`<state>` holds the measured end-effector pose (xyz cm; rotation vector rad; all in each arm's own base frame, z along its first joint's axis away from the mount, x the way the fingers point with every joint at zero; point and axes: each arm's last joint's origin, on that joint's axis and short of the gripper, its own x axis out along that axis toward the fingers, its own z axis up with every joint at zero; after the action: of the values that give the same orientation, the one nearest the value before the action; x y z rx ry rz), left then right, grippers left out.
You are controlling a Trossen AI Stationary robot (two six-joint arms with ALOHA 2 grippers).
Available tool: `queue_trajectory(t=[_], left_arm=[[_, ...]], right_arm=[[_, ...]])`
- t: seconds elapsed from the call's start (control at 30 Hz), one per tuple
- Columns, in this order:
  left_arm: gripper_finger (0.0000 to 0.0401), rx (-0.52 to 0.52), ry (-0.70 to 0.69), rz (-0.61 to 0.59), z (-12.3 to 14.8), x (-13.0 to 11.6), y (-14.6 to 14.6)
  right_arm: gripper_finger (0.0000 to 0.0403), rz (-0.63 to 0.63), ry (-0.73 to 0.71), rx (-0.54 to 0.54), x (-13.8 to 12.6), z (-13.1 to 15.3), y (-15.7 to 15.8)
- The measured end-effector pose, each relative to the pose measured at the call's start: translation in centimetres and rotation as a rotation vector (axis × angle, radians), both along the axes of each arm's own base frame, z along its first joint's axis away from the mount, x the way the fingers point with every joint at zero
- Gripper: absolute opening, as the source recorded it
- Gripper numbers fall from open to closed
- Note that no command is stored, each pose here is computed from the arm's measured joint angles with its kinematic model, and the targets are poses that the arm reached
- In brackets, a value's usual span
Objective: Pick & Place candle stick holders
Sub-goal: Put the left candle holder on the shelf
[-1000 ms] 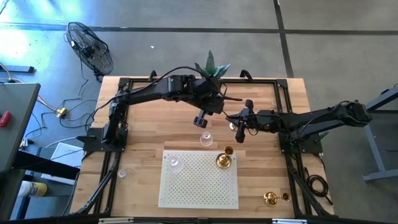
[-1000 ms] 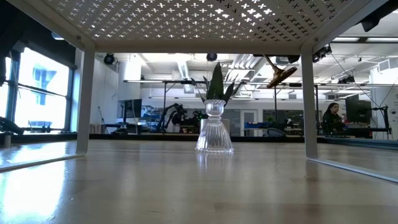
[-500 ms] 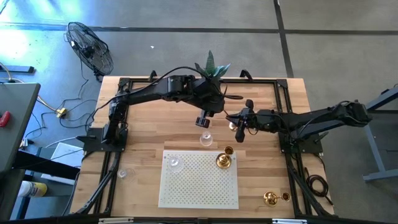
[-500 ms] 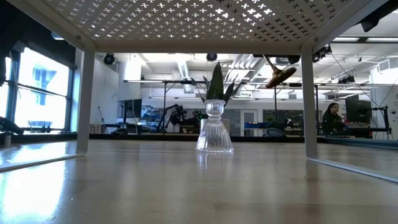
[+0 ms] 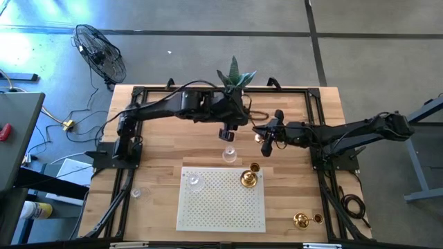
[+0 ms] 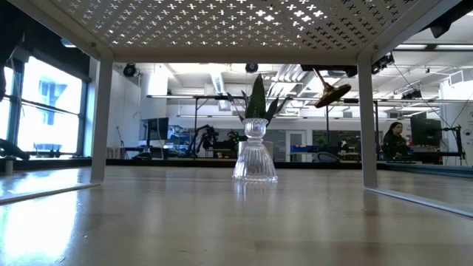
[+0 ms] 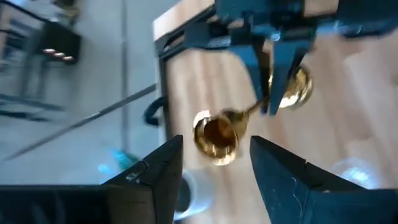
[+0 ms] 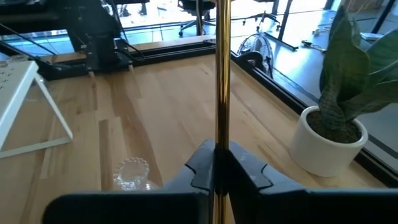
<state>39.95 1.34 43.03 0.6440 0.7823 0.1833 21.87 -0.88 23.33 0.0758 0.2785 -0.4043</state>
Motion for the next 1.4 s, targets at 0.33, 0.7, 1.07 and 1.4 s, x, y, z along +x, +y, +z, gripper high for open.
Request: queue_trajectory(t=[0.33,0.7,1.07,1.4], left_arm=[[0.0184,0.281,0.007,0.143,2.1,-3.0,-4.7],[0.0184,0.087,-0.085,0.117,5.3,-10.2,-8.9],[0.0184,-0.327,0.042,0.06,5.8,-15.1,-8.7],[0.0184,-0.517,0.105,-0.012,5.7,-15.4,-9.2]], right_arm=[[0.0018,-0.016,-0.01,-0.007,-0.2,0.3,0.0],[0.0017,0.02,-0.15,-0.007,-4.3,3.7,0.7],[0.0013,0.176,-0.329,-0.032,-8.3,6.5,2.5],[0.0008,0.402,-0.451,-0.023,-9.6,7.8,4.6]])
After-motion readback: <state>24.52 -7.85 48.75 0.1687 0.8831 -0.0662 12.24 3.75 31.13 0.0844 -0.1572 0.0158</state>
